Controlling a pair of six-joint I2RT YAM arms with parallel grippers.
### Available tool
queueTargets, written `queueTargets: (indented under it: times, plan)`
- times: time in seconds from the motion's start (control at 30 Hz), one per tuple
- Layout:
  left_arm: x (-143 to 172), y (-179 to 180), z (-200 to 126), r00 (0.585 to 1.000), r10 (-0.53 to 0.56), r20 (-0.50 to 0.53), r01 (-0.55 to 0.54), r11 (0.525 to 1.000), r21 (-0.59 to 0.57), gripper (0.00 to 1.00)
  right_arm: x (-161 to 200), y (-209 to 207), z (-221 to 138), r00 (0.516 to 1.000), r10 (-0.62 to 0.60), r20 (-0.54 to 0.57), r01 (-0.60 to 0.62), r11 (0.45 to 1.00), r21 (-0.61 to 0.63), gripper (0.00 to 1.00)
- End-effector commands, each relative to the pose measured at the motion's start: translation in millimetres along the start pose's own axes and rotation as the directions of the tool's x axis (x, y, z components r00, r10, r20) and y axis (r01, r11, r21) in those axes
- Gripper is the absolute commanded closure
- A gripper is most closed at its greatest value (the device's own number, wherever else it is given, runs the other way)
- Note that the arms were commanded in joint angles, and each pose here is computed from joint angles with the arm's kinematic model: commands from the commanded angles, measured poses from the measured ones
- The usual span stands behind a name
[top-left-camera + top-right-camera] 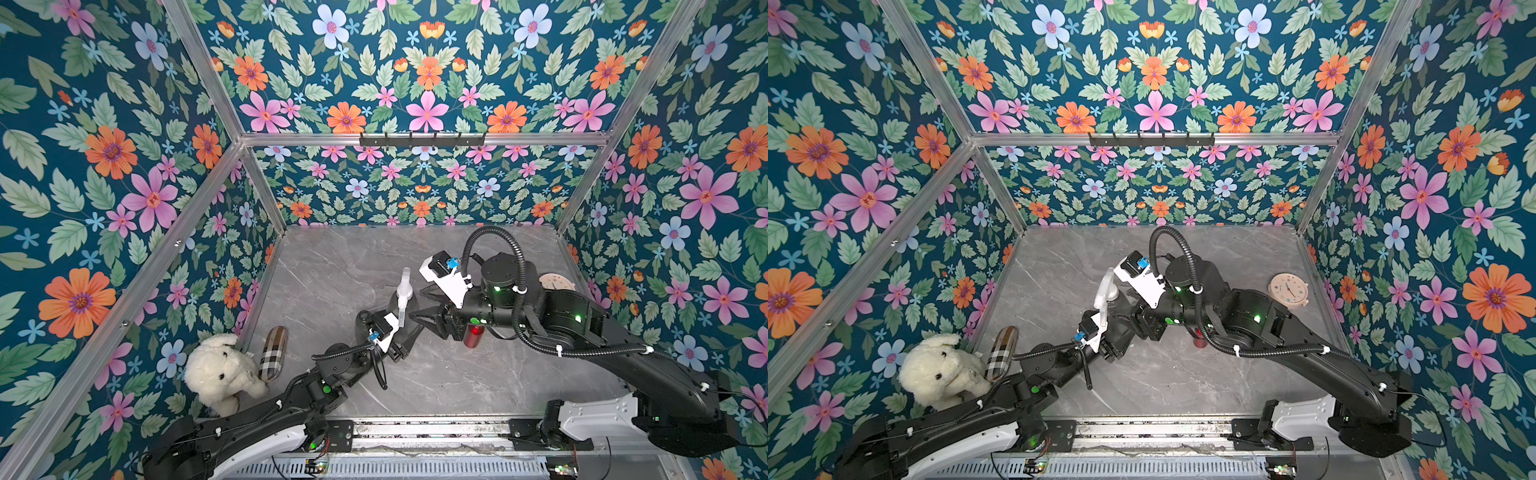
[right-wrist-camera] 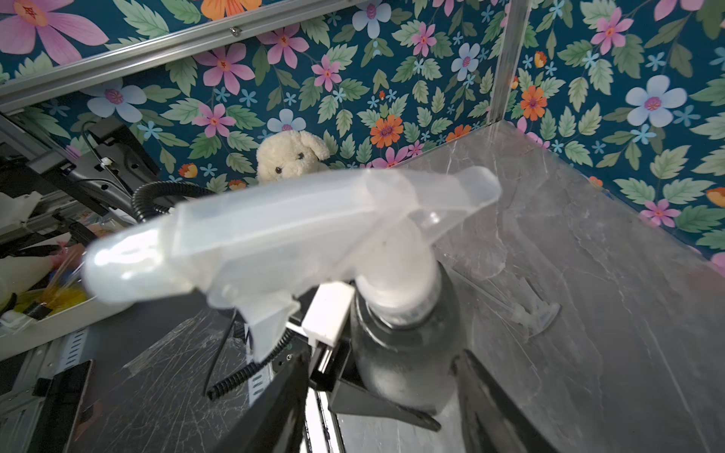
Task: Attach spray nozzles to spray bottles
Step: Screw the spray nozzle on the spray bottle.
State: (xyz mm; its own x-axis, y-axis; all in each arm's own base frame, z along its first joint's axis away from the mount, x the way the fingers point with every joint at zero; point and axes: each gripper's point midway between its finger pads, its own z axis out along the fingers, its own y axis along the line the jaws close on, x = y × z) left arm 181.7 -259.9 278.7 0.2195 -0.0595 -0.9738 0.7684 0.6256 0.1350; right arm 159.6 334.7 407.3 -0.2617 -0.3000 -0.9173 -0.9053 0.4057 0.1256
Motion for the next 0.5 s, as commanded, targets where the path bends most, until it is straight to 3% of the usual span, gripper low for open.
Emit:
queueTargets:
  times: [0.0, 0.27, 0.47]
  plan:
    - [-10.0, -5.2, -2.5, 0.999, -0.004, 0.037, 0.003, 0.999, 0.035, 1.0, -8.9, 0.2, -13.5, 0.997, -0.043, 0.059, 0.044, 0.999, -0.008, 0.38]
    - [-22.6, -31.2, -10.9, 0.997, -0.043, 0.066, 0.029, 0.98, 0.197, 1.0, -16.3, 13.8, -26.6, 0.99, -0.044, 0.133, 0.069, 0.978, -0.196, 0.38]
    - [-27.4, -36.8, -14.3, 0.996, -0.061, 0.071, 0.043, 0.971, 0.236, 1.0, -26.5, 30.8, -29.9, 0.982, -0.079, 0.174, 0.129, 0.947, -0.294, 0.38]
